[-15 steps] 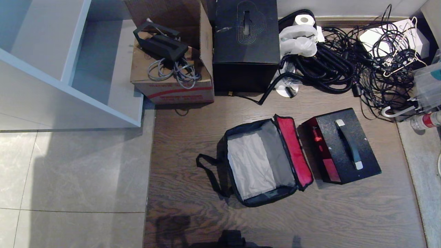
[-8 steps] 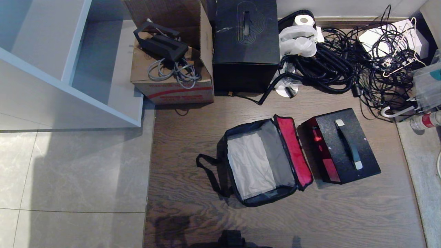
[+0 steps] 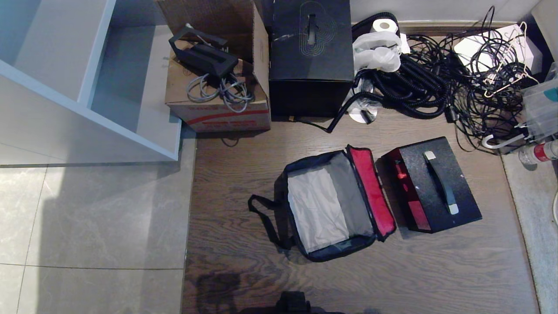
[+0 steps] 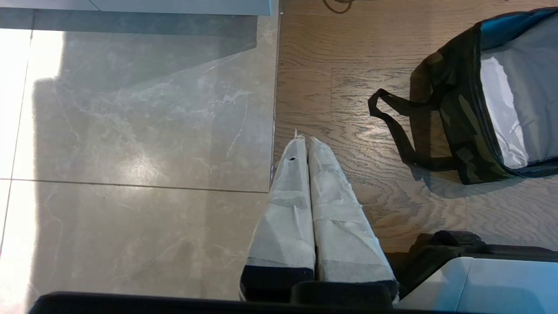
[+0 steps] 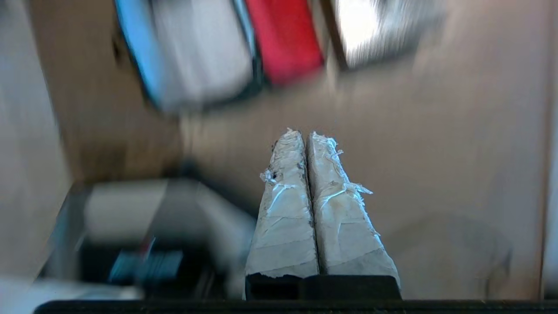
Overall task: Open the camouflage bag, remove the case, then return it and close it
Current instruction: Grip the handle again
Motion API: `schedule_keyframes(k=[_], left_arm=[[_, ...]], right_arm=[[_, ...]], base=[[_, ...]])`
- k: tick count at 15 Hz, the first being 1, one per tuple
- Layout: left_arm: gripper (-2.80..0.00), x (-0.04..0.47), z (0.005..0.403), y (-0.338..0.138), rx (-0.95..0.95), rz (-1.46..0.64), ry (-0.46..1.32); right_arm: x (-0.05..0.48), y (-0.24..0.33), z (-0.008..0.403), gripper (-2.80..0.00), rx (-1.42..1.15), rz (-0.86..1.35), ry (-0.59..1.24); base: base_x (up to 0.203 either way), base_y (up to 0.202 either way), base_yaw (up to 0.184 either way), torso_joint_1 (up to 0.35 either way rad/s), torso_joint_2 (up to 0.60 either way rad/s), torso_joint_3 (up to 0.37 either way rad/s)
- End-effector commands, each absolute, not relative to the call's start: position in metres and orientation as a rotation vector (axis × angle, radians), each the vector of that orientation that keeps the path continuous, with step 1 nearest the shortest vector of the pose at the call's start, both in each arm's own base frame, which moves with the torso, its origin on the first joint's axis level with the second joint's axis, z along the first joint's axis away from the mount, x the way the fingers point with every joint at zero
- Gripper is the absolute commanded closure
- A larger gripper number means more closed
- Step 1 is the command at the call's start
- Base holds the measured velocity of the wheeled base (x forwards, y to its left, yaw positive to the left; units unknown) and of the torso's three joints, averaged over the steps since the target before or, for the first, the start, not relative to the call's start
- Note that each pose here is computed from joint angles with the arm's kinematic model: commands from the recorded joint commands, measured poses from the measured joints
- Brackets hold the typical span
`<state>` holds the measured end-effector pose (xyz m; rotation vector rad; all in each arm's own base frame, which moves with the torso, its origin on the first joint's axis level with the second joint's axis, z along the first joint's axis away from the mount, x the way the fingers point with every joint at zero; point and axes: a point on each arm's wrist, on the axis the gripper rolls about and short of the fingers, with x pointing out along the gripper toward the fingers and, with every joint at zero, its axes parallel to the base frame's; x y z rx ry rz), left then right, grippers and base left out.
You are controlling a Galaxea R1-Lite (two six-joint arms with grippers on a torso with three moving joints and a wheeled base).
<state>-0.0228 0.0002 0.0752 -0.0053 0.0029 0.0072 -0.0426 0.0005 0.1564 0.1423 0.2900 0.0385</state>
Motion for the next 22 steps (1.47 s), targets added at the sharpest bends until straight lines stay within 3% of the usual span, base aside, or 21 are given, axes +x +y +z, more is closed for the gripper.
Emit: schedule_keyframes(k=[1,5,10,13,17,18,22], left_arm=[[0.00,-0.023,0.075,0.000,-0.006,0.008,0.003],[0.00,-0.023,0.075,0.000,-0.006,0.008,0.003],[0.00,-0.023,0.076,0.000,-0.006,0.008,0.002],[0.00,-0.023,0.075,0.000,-0.006,0.008,0.003],[0.00,-0.023,0.075,0.000,-0.006,0.008,0.003],[0.00,-0.023,0.075,0.000,-0.006,0.008,0.003],[0.00,-0.023,0.075,0.000,-0.006,0.008,0.003]], right_arm=[[0.012,0.002,0.182,0.00,0.183,0.041,0.549],[0.136,0.005,0.205,0.00,0.244,0.041,0.668],[0.289,0.003,0.182,0.00,0.245,-0.049,0.647],[0.347,-0.016,0.167,0.00,0.257,-0.112,0.607],[0.379,-0.031,0.150,0.00,0.197,-0.140,0.609],[0.386,-0.033,0.147,-2.80,0.161,-0.136,0.608],[0.407,-0.039,0.123,-2.80,-0.094,-0.245,0.624]], base=[[0.000,0.000,0.000,0.000,0.00,0.000],[0.000,0.000,0.000,0.000,0.00,0.000],[0.000,0.000,0.000,0.000,0.00,0.000],[0.000,0.000,0.000,0.000,0.00,0.000],[0.000,0.000,0.000,0.000,0.00,0.000],[0.000,0.000,0.000,0.000,0.00,0.000],[0.000,0.000,0.000,0.000,0.00,0.000]])
